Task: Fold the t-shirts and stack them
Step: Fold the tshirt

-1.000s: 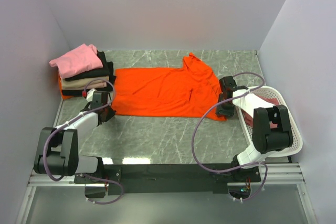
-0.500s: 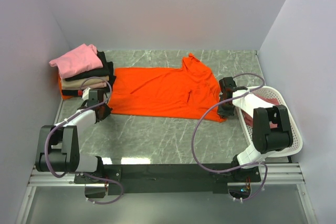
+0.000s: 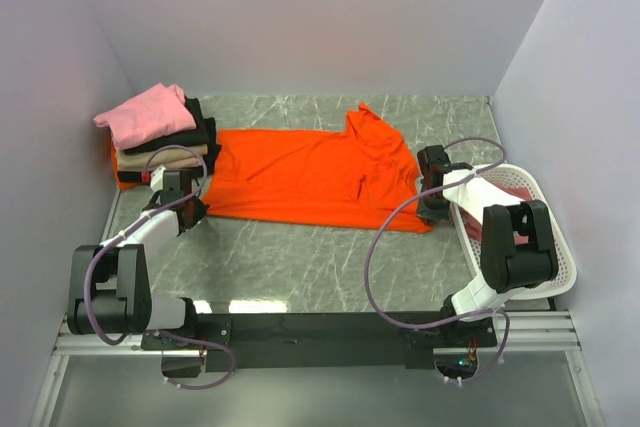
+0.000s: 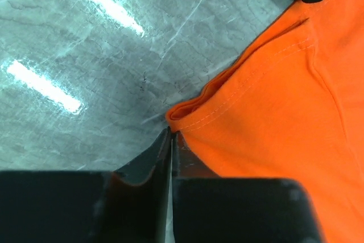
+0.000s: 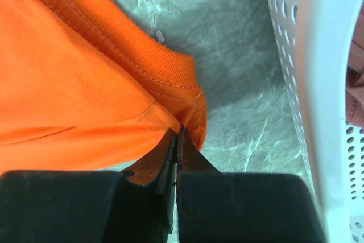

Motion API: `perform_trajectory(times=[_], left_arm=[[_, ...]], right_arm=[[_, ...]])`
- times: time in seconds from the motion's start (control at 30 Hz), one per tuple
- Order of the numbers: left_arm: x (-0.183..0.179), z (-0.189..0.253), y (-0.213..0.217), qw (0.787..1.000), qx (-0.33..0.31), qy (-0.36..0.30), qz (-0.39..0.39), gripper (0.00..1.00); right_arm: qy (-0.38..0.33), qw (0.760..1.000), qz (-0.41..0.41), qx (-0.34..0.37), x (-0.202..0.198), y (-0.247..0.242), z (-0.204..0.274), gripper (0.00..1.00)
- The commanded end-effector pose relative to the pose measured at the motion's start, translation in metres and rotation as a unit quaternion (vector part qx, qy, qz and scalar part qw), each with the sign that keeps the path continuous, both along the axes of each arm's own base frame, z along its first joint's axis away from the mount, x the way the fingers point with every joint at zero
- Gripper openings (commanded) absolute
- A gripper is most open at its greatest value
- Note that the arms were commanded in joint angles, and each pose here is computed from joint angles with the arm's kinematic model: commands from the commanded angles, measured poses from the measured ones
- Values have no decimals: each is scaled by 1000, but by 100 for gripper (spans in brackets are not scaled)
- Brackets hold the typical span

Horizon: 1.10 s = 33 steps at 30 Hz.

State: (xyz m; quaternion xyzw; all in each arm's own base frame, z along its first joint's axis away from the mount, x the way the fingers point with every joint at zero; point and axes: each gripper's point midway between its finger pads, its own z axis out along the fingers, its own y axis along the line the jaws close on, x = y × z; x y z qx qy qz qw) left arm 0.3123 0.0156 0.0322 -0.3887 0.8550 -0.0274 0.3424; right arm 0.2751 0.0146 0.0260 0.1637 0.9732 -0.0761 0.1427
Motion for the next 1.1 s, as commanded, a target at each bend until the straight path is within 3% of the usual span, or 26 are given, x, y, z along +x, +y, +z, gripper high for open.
perform_trajectory(times=[0.0, 0.03, 0.13, 0.17, 0.27, 0.43, 0.67, 0.87, 1.07], left_arm=[[8, 16, 8, 1000, 12, -24, 8, 11], [7, 17, 6, 1000, 10, -25, 3, 24], [6, 27, 6, 999, 10, -36, 4, 49], [6, 30, 4, 999, 8, -41, 5, 63], [5, 47, -1, 998, 4, -59, 5, 78], [14, 81, -16, 994, 15, -104, -13, 84], [56, 85, -102, 986, 8, -113, -123, 84], [86, 50, -152, 978, -20, -85, -187, 85], [76, 12, -160, 977, -33, -42, -206, 85]], right_arm=[[-6, 1000, -11, -28, 4, -11, 9, 4], [-8, 1000, -10, -27, 4, -11, 11, 14], [-23, 999, -9, -29, 5, -11, 25, 37], [-31, 999, -8, -32, 7, -11, 31, 40], [-50, 998, -2, -30, 7, -10, 49, 47], [-105, 994, 42, 2, 26, 18, 83, 49], [-145, 976, 124, 107, 81, 87, 98, 49], [-116, 965, 149, 183, 97, 125, 61, 49], [-52, 976, 123, 170, 77, 117, 10, 48]])
